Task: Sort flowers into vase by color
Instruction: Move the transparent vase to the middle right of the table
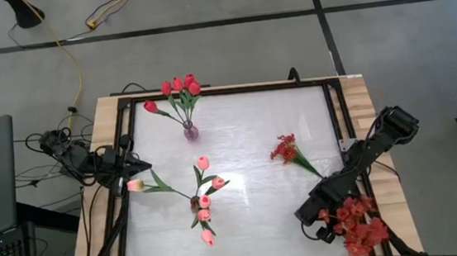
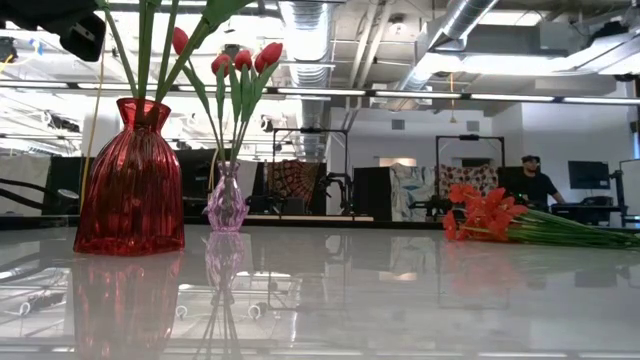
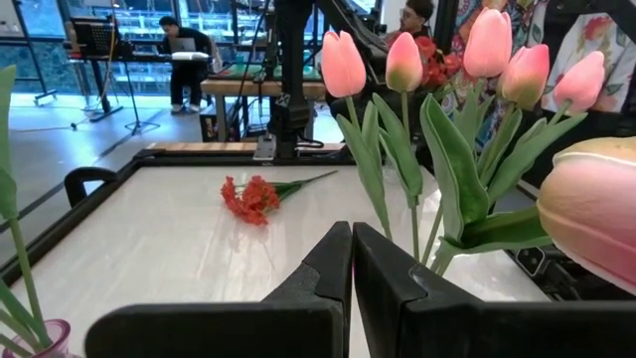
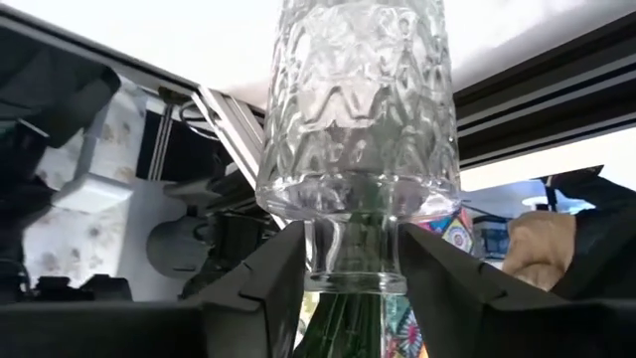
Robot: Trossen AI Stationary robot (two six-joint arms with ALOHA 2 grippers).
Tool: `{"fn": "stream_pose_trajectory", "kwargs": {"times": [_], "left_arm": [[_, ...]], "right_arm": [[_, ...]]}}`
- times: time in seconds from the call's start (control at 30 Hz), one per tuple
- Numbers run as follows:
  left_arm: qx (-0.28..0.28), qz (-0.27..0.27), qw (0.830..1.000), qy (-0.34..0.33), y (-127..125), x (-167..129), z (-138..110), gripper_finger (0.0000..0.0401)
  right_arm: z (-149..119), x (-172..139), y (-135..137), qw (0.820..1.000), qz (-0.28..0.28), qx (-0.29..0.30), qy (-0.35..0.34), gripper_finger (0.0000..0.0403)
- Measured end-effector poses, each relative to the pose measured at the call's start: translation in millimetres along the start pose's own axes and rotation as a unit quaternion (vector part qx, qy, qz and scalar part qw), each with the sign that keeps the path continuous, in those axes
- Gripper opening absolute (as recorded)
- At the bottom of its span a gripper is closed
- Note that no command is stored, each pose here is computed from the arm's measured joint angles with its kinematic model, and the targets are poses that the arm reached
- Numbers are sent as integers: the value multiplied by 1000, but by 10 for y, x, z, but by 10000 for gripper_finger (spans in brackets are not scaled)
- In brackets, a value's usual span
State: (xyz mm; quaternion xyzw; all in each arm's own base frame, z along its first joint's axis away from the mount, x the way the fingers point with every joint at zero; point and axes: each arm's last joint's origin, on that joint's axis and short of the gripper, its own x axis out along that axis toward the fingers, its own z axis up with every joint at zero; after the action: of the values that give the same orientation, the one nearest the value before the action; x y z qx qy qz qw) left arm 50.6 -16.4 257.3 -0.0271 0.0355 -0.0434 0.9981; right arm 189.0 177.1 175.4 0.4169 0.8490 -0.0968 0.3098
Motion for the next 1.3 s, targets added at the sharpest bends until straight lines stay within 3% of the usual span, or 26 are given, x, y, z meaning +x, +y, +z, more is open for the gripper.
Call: {"fn": "stream_pose_trajectory", "kwargs": {"times": [0.27,0.4,0.63,0.93,1.3], "left_arm": [[0,0,1000,0,0,0,0,0],[0,0,1000,0,0,0,0,0],[0,0,1000,0,0,0,0,0],[0,0,1000,0,0,0,0,0],[2,-13,1000,2,-7,0,-2,0]], "right_arm": [[196,-247,-72,999,20,23,-27,156],[303,-391,-106,998,40,27,-33,156],[468,-622,-201,997,67,12,-48,191],[703,-957,-355,990,126,15,-68,160],[827,-1131,-452,983,167,-12,-76,233]]}}
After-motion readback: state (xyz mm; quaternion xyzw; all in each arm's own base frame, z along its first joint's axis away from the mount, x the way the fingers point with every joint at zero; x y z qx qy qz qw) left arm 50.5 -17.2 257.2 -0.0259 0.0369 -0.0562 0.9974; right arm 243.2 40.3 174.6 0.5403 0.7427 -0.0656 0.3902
